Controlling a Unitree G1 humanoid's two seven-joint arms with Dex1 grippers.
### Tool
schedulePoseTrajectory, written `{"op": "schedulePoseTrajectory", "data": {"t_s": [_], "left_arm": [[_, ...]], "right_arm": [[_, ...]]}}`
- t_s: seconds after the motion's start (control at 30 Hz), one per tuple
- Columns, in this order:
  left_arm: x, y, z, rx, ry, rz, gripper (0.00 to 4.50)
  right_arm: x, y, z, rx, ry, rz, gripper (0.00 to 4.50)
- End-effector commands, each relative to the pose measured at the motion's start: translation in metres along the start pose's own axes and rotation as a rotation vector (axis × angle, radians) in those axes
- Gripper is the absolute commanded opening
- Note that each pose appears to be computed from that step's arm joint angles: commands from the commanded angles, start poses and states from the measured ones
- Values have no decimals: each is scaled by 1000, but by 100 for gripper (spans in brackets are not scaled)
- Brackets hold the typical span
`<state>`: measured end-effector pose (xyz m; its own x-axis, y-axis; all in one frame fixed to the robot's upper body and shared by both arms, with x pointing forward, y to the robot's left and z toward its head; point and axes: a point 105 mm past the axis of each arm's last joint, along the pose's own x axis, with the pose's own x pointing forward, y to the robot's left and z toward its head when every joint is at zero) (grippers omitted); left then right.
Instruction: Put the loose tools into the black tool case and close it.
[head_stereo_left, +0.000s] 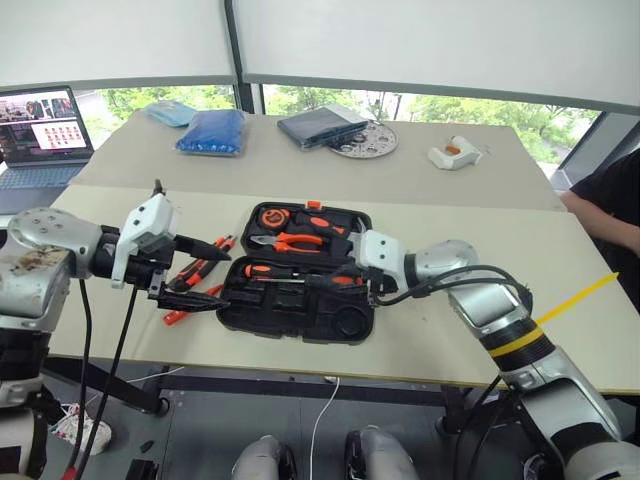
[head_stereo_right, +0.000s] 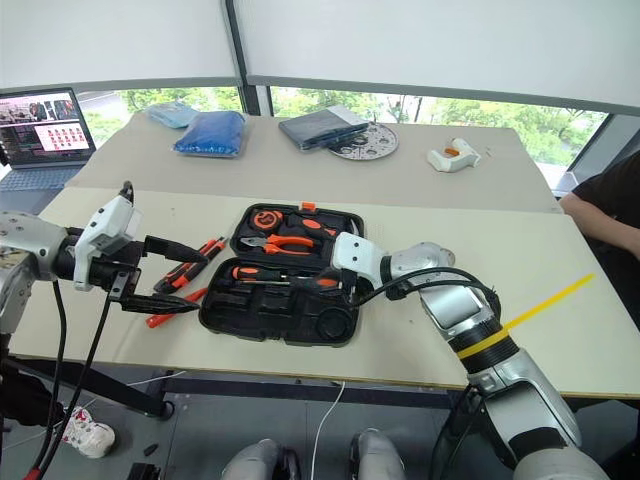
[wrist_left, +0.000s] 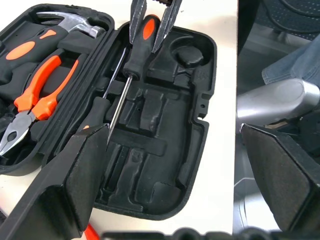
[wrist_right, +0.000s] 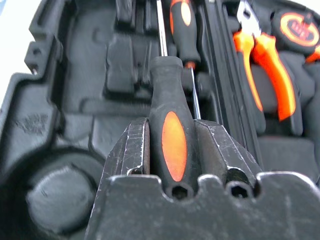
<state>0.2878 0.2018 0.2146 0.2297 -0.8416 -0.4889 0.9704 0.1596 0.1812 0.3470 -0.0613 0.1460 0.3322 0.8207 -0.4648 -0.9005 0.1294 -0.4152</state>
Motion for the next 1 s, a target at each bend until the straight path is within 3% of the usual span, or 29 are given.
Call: {"op": "schedulePoseTrajectory", "data": {"t_s": [0.03,0.13,0.17,0.2,0.37,0.43,0.5,0.63,0.93,1.0], "left_arm": [[-6,-1,11,55,-10,25,450],[-5,0,11,57,-10,30,450],[-5,1,11,57,-10,31,450],[-5,2,11,59,-10,33,450],[-3,5,12,65,-11,38,450],[-3,6,12,67,-12,38,450],[-2,7,12,69,-14,37,450],[0,7,12,72,-15,33,450],[2,8,9,73,-17,41,450],[3,9,9,72,-19,47,450]], "right_arm": [[-5,-8,12,-31,-22,-25,101],[-7,-5,8,-19,-7,-3,101],[-8,-4,8,-8,-6,-3,202],[-10,-4,7,1,-8,-2,221],[-14,-3,14,30,-35,-7,402],[-13,-6,24,51,-75,-27,445],[-11,-9,32,81,-116,-45,445],[-5,-10,42,127,-165,-48,339],[25,1,28,155,-102,-21,28],[35,5,15,160,-46,-21,4]]}}
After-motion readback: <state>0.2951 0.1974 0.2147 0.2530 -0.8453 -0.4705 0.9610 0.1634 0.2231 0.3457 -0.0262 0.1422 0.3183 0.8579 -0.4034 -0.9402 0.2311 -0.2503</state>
